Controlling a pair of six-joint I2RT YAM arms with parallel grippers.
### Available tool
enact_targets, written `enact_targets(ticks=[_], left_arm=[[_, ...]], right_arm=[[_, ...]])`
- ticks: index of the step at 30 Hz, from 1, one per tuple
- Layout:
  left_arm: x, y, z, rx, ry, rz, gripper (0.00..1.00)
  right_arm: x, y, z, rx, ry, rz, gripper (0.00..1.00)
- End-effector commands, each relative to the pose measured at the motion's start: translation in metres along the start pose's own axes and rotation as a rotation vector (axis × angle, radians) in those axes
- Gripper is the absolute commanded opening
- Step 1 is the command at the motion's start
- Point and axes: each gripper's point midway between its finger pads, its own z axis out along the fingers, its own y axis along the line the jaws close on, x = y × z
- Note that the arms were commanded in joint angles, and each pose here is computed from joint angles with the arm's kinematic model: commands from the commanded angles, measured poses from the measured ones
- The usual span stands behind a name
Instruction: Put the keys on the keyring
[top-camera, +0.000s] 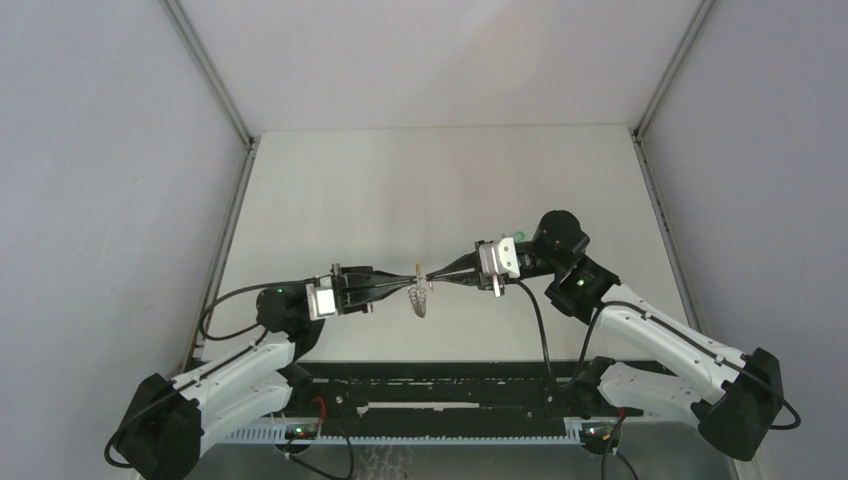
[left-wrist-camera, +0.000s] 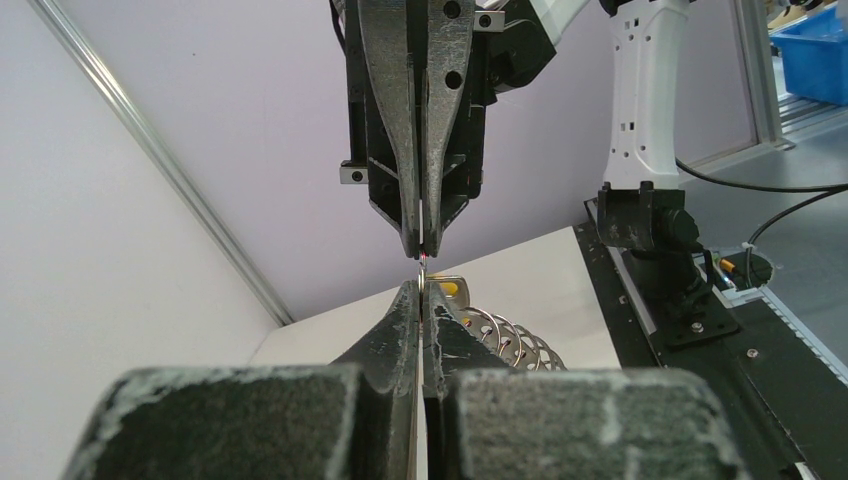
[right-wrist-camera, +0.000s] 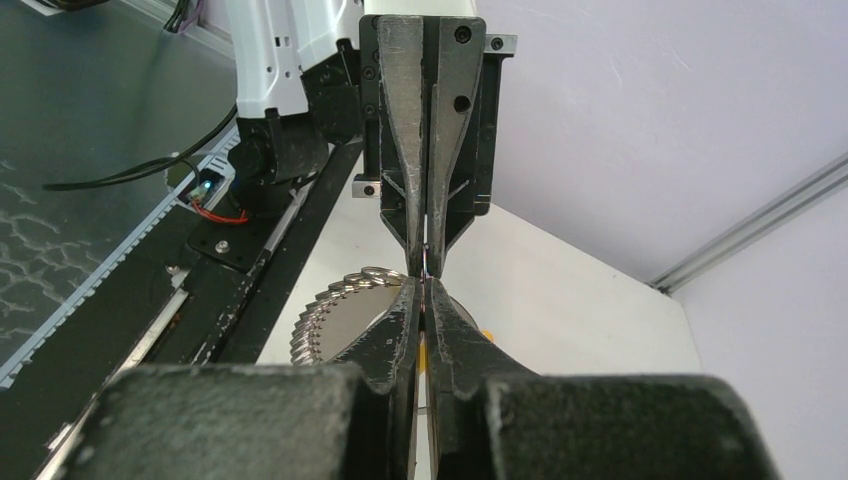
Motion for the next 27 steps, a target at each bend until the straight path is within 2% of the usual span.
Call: enact_targets(ticks=[1, 27], left_arm=[[-0.037, 0.0078, 0.0104, 0.014, -0.097, 0.124, 0.0], [-0.0387, 0.0066, 0.0094, 0.012, -0.102, 0.129, 0.0]], right_arm=[[-0.0258, -0.0037, 0.0023, -0.006, -0.054, -0.057, 0.0], [-0.0259, -0.0056, 0.0013, 0.025, -0.036, -0.072, 0.0]])
